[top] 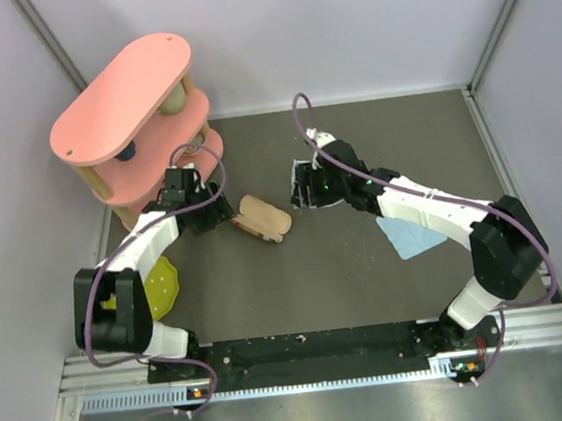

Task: Organize the sunglasses

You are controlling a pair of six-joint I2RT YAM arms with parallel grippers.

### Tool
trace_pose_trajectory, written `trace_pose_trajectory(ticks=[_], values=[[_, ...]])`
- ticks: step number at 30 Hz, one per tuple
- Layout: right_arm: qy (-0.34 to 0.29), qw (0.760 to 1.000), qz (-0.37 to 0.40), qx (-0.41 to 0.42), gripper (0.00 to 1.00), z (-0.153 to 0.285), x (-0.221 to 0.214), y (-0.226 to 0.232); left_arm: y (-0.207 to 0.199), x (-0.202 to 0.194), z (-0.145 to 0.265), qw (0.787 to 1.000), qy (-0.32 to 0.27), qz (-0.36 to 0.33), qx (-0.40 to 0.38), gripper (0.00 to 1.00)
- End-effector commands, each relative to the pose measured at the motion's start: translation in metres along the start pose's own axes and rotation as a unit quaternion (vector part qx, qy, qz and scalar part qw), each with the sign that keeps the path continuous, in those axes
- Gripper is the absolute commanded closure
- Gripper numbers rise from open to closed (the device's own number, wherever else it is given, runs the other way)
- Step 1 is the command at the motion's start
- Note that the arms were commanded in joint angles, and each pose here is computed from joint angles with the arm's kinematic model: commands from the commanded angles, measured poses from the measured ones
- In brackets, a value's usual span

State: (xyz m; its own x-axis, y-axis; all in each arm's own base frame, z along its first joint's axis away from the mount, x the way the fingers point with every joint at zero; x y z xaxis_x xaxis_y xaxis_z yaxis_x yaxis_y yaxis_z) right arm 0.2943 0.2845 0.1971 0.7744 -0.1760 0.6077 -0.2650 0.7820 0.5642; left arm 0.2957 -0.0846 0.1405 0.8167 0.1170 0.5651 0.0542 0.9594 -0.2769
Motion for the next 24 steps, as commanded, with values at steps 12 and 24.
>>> trace_pose_trajectory(ticks=[12, 24], values=[[-0.057, 0.943, -0.179, -0.273, 0.53, 0.063, -0.023, -0.122, 0.010, 0.017, -0.054, 0.999, 0.034, 0.010, 0.032, 0.56], [-0.048, 0.889, -0.237, -0.389, 0.55, 0.079, -0.042, -0.169, 0.016, 0.004, -0.031, 0.997, 0.039, 0.008, 0.059, 0.58]])
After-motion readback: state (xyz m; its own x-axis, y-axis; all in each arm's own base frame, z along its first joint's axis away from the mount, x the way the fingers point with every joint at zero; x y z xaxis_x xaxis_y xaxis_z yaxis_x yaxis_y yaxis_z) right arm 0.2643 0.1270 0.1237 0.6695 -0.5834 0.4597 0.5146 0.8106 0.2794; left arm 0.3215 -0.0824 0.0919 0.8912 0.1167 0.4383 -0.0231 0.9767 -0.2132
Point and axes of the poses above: each gripper's point midway between its finger pads, its own z axis back along the fingers, its own y axis along the line the jaws close on, x = y × z, the point moved 6 cm from there along z, back along the fingers, and after that the axes turned 14 degrees about -z, right-handed, at the moved point
